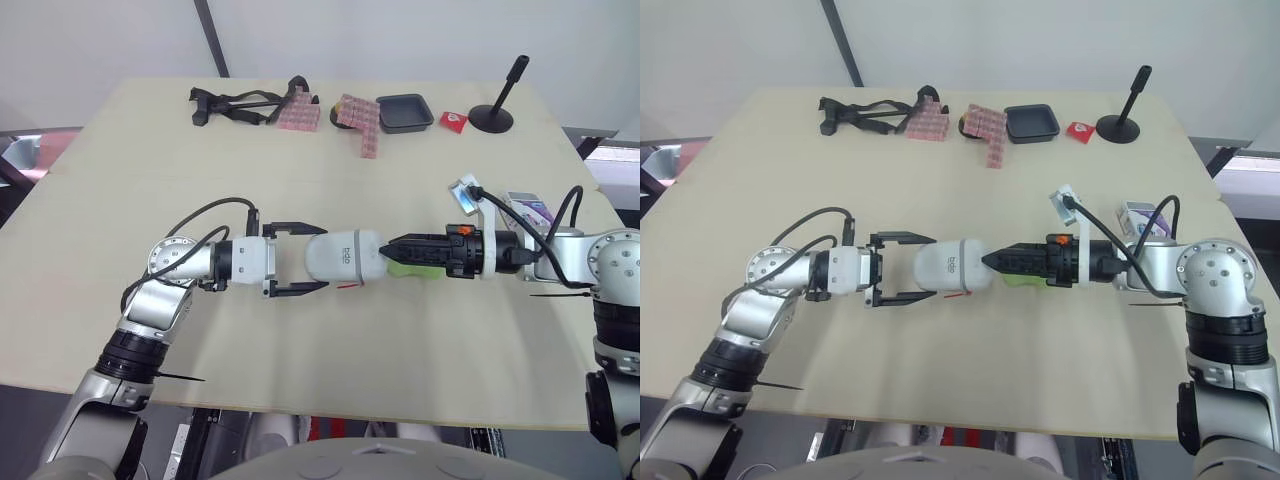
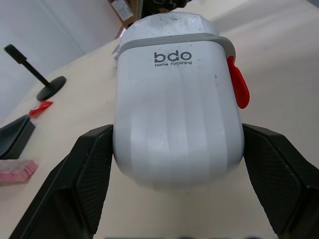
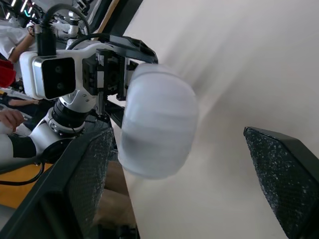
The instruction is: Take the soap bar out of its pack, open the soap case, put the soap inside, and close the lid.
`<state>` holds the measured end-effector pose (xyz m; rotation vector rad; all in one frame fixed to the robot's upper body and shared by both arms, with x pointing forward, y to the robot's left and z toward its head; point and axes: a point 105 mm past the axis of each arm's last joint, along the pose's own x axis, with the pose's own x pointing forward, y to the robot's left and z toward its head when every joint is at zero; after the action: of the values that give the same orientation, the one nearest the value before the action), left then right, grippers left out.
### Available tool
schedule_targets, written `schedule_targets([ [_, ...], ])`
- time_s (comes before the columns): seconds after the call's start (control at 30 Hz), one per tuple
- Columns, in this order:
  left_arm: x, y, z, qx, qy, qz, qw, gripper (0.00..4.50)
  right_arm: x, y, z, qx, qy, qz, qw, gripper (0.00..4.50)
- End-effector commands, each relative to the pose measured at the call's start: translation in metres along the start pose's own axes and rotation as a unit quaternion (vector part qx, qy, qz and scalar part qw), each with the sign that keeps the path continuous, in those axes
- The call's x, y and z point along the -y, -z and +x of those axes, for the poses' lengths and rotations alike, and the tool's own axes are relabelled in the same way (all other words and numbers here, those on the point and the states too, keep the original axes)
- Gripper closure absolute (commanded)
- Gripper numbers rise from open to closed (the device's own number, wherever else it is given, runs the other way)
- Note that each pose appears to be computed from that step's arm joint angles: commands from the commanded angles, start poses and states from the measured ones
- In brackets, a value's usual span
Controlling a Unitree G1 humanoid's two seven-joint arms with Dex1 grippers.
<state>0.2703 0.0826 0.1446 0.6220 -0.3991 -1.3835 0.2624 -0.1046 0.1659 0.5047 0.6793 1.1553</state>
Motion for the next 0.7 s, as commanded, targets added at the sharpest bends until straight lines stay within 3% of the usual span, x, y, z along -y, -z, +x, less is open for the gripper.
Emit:
schedule_targets([
  [0.03,-0.007,-0.007,-0.003,-0.002,-0.022,0.034,0.999,1.05,-0.014,-0.004,0.001,-0.003,-0.017,-0.008,1.0,0.0],
  [0.7,-0.006,-0.009,0.004,0.004,-0.019,0.017,1.0,1.05,-0.018,-0.007,0.016,0.013,-0.009,0.019,1.0,0.0],
])
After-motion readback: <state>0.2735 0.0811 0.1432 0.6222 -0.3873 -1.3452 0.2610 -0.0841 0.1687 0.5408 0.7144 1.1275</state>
